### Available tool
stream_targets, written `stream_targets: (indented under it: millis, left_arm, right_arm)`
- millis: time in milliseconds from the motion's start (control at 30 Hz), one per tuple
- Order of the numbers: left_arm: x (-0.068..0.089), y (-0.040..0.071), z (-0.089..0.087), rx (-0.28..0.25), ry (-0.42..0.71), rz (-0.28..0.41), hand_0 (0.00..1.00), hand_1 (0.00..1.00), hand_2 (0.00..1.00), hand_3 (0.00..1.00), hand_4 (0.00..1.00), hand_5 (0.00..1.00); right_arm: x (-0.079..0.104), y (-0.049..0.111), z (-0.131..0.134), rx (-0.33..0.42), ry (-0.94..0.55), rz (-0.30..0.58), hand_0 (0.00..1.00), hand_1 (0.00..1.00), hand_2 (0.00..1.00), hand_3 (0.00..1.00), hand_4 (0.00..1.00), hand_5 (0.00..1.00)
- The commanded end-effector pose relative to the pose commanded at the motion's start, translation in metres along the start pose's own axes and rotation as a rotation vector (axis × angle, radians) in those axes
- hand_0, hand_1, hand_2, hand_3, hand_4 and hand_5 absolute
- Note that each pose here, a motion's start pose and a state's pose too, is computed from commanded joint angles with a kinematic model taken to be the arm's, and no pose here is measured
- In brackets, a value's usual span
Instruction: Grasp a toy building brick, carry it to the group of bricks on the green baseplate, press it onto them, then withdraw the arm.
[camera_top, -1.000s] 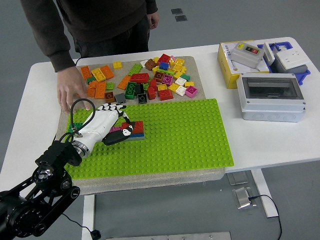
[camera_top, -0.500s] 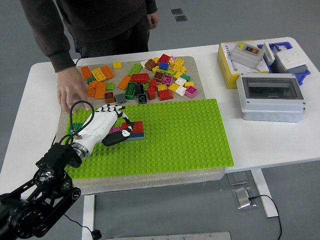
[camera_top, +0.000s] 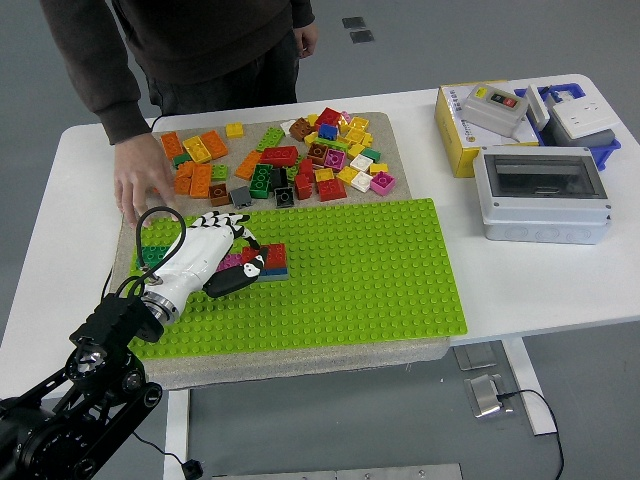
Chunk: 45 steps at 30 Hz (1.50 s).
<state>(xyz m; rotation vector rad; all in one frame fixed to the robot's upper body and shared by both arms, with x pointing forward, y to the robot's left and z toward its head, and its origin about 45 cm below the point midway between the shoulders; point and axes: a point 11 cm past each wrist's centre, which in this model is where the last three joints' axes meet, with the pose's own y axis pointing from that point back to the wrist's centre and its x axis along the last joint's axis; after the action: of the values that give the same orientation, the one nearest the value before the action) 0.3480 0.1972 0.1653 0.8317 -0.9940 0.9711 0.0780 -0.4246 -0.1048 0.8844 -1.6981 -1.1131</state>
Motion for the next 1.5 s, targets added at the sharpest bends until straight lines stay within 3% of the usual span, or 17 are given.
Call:
stream_targets:
  millis: [433,1133,1500]
  left_arm:
    - [0.009,0.001,0.006,-0.02,0.005,0.039,0.971,0.94,0.916,0.64,0.55,0.856]
    - [-0.017,0.004,-0.001,-0.002,0.028,-0.028,0.966,0.935,0.914,0.638,0.544,0.839]
    - [-0.02,0.006,-0.001,-0.003,0.035,-0.023,0.964,0.932,0.913,0.644,0.541,0.832]
  right_arm:
    - [0.0,0.0,-0.001,0.001,0.0,0.0,0.635,0.628,0.621,0.618,0.438,0.73]
    - [0.0,0.0,-0.003,0.006,-0.002,-0.002,0.635,0.629,0.62,0.617,0.438,0.727]
    - [-0.002,0.0,-0.002,0.005,-0.001,-0.004,0.636,0.631,0.621,0.617,0.438,0.727]
